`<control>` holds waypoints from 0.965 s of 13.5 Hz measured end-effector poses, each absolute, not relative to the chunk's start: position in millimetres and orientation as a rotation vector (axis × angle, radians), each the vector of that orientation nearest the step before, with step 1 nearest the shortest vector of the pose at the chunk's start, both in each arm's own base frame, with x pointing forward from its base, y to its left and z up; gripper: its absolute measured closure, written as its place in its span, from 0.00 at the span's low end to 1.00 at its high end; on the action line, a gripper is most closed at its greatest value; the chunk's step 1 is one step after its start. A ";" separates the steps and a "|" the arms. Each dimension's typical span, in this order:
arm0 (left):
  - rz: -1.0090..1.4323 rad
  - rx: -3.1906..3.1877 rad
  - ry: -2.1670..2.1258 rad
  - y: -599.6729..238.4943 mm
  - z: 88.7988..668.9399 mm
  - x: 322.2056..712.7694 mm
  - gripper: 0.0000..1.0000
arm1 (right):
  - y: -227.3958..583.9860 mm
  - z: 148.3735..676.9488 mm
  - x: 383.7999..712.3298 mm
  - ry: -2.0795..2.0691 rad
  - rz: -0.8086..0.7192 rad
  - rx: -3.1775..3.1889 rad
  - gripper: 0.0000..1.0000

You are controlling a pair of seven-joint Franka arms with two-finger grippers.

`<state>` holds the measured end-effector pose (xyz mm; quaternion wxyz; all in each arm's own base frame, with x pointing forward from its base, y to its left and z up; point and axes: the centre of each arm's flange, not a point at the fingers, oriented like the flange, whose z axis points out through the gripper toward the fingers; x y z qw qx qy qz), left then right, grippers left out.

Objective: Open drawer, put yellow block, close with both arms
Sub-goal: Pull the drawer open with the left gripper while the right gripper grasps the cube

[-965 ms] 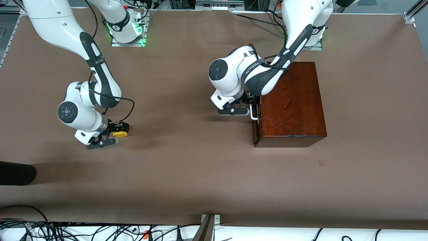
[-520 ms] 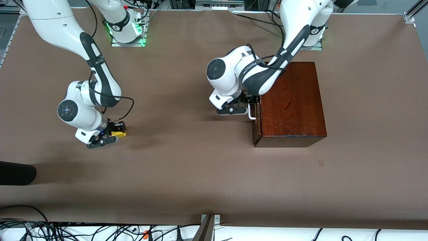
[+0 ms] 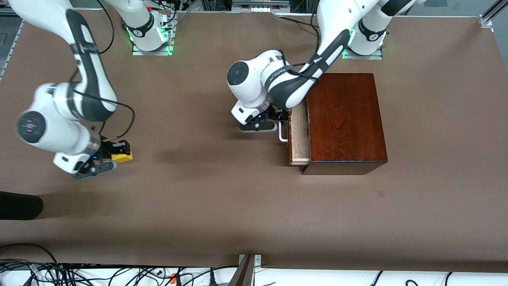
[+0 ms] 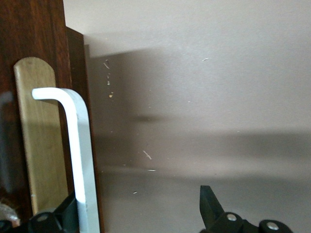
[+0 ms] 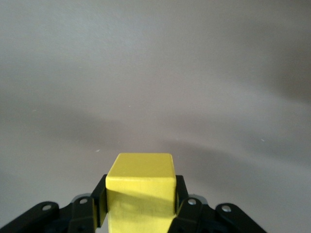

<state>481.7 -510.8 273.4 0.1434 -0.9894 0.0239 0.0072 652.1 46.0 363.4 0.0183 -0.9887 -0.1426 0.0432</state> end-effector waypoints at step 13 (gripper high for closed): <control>-0.048 -2.991 0.021 -578.1 287.6 473.5 0.00 | 33.0 464.6 661.2 -0.559 0.186 -3.042 0.45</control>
